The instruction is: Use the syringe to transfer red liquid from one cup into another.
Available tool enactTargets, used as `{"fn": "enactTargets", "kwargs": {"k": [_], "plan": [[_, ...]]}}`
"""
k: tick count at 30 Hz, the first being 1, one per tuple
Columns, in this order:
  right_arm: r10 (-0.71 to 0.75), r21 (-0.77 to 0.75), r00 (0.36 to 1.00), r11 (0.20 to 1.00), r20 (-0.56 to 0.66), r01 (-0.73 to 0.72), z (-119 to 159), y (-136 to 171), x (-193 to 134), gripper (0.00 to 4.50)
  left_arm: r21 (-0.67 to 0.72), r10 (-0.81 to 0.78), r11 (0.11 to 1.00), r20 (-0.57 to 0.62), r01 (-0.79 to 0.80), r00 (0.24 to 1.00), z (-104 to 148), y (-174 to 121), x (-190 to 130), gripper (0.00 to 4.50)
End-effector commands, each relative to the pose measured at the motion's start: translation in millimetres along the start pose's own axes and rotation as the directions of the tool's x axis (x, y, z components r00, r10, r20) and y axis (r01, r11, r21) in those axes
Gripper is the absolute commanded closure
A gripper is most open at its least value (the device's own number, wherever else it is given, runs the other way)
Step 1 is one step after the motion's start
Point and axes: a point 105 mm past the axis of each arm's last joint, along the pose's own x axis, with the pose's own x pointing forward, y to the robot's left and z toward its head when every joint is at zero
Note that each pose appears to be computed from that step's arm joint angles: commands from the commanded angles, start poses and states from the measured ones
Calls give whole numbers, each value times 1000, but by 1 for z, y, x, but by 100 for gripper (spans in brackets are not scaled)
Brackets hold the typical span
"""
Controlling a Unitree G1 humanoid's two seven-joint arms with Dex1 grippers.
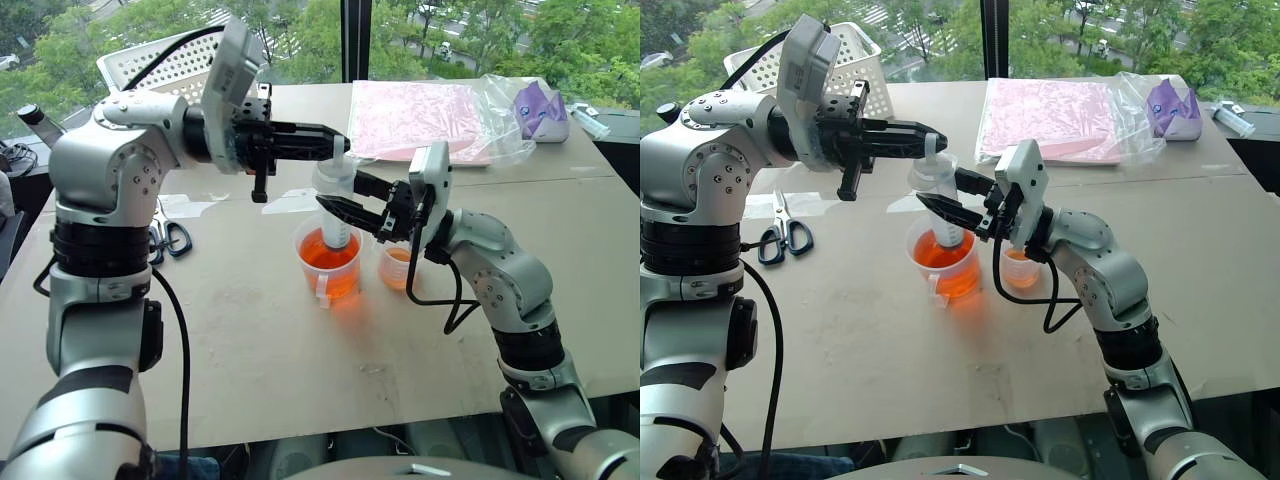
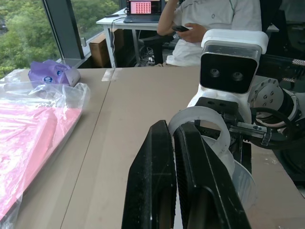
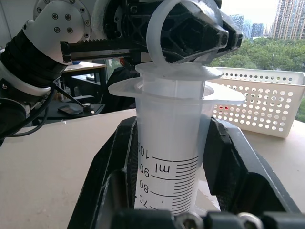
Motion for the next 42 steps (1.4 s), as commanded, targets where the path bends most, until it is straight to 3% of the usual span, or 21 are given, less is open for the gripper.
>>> {"fn": "enactTargets", "kwargs": {"k": [1,20,42], "plan": [[57,-36,997,998,49,-55,11,13,7,302,33,12,999,29,-13,1000,12,0,1,445],[36,-8,999,999,6,-36,-17,12,4,302,62,79,994,126,-88,989,45,9,-8,445],[52,2,998,999,33,-52,-11,15,9,302,20,54,998,125,-57,991,42,5,-5,445]]}}
